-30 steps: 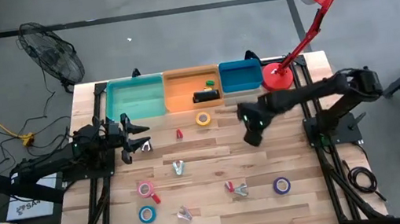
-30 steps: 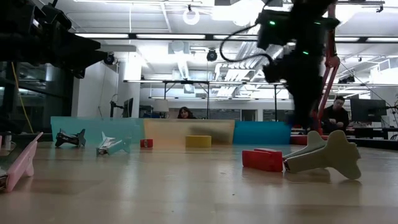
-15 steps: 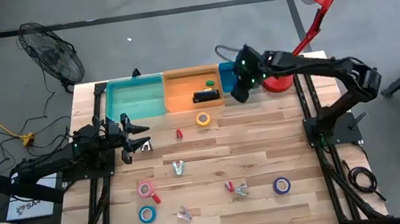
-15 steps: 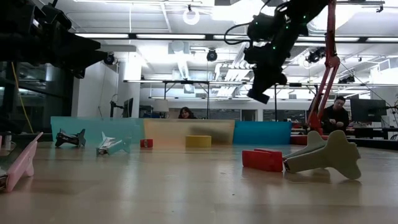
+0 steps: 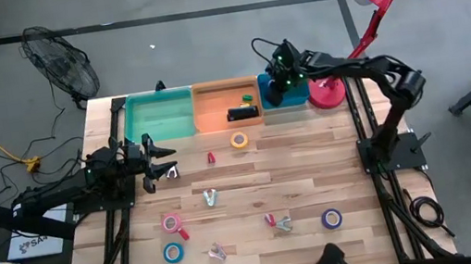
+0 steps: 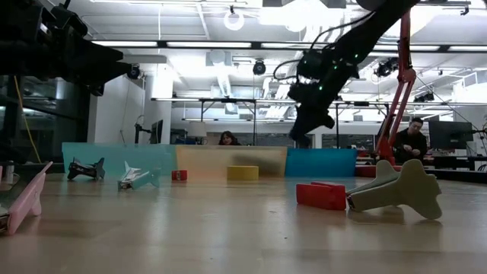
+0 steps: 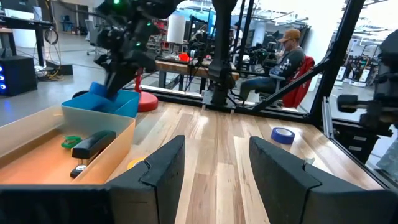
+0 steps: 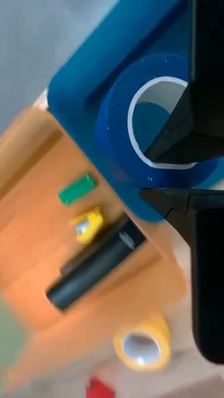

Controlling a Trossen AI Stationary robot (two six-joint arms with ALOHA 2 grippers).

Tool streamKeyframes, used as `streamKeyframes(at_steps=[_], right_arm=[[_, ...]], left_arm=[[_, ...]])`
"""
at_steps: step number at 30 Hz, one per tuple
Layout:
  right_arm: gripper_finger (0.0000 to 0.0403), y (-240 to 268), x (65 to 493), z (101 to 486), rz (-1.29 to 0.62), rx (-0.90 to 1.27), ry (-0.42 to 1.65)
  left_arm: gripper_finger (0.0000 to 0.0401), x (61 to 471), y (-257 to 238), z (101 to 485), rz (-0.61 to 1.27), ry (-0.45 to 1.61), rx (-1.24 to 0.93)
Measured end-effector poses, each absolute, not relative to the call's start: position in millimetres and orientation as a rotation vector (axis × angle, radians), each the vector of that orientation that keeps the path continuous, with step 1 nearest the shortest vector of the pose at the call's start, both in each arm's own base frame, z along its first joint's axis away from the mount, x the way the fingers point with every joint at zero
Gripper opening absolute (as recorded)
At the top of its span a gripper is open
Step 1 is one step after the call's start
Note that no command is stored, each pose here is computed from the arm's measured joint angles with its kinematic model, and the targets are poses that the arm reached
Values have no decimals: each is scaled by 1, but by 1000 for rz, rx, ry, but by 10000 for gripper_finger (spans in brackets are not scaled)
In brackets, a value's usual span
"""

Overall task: Pick and place Stapler, Stapler remover, tape
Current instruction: Put the dark blue tape into the blue bin

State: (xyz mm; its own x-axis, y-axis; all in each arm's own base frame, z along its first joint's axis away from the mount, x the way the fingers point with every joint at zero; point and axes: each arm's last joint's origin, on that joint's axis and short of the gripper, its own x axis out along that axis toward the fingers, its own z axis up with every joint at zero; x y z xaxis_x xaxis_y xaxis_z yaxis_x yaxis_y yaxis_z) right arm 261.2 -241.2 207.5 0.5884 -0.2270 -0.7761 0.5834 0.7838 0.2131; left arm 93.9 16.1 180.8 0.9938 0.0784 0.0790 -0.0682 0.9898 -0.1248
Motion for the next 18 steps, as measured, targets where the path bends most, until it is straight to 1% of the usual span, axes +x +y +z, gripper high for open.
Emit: streamKeyframes(at_steps=[5, 9, 15, 18], right_arm=[[38, -260, 269, 201, -507, 497, 839], [35, -269, 278, 193, -503, 523, 897], [42, -277, 286, 181, -517, 559, 990], [41, -277, 286, 179, -520, 559, 996]], left_arm=[[177, 94, 16, 181, 74, -84, -122], [177, 94, 16, 181, 73, -84, -122], [177, 94, 16, 181, 74, -84, -122], [177, 94, 16, 181, 73, -84, -122]])
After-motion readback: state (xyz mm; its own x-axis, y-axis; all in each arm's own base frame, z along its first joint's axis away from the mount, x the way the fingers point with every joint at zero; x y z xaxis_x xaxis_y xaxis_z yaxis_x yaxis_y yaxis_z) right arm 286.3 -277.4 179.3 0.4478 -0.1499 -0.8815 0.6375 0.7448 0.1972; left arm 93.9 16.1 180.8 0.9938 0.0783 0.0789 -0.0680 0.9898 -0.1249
